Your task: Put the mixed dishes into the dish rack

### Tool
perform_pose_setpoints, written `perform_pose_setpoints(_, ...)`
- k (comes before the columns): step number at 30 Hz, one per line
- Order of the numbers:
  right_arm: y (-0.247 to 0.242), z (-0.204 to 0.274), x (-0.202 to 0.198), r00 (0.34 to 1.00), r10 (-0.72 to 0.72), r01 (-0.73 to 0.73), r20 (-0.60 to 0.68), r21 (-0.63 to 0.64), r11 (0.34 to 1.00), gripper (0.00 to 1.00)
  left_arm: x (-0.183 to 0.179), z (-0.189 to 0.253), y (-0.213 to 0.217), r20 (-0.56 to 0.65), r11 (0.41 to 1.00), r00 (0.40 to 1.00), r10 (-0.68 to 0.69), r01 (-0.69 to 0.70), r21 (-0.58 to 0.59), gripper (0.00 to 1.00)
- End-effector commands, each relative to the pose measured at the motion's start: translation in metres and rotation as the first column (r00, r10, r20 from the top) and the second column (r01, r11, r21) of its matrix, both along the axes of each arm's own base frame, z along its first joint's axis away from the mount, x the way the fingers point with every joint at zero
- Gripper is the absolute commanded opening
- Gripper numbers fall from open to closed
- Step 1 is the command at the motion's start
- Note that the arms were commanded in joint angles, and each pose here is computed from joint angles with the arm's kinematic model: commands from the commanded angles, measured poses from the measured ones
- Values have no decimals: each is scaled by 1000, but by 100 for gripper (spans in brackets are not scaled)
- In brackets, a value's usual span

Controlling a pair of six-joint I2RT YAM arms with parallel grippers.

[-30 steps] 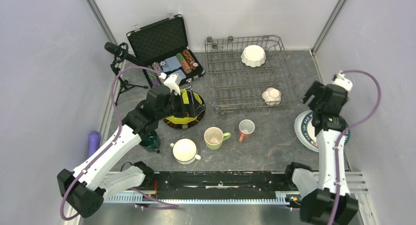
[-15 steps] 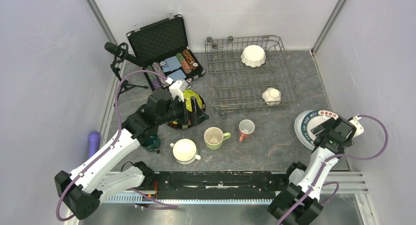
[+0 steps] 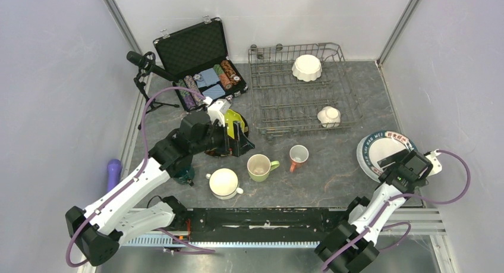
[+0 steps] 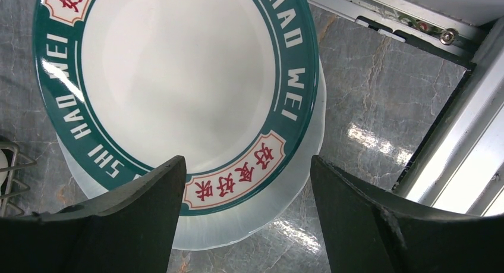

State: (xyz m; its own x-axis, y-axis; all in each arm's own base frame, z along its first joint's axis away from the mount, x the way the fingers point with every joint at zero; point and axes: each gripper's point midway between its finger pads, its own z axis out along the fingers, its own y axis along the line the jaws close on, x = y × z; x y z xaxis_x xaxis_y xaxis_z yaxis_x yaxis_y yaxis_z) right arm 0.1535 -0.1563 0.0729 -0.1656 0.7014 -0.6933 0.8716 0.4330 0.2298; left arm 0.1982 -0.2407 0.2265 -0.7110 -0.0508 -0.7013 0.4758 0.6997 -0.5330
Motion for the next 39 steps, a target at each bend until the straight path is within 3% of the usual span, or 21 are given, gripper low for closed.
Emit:
perform_pose_setpoints(1, -6, 6, 5, 999, -35, 35, 39, -3, 999, 82, 1, 6, -5, 48, 999, 998, -37, 37, -6, 100)
perform_pose_setpoints(9, 6, -17, 17, 990, -55, 44, 132, 83, 996, 77, 3, 4, -5, 48, 999, 998, -34, 34, 3, 100)
perform_pose_setpoints(21, 1, -26, 17, 990, -77, 67, 115, 90, 994, 75, 5, 1, -5, 43, 1000, 999, -26, 26, 13, 100)
perform_pose_setpoints(32, 6, -44, 19, 994, -67, 54, 86, 146, 988, 84, 7, -1, -6, 37, 999, 999, -26, 25, 19, 100)
perform_pose_setpoints(39, 15, -54, 25, 992, -58, 34, 108, 210, 977, 96, 9, -7, -8, 25, 999, 999, -30, 29, 26, 100)
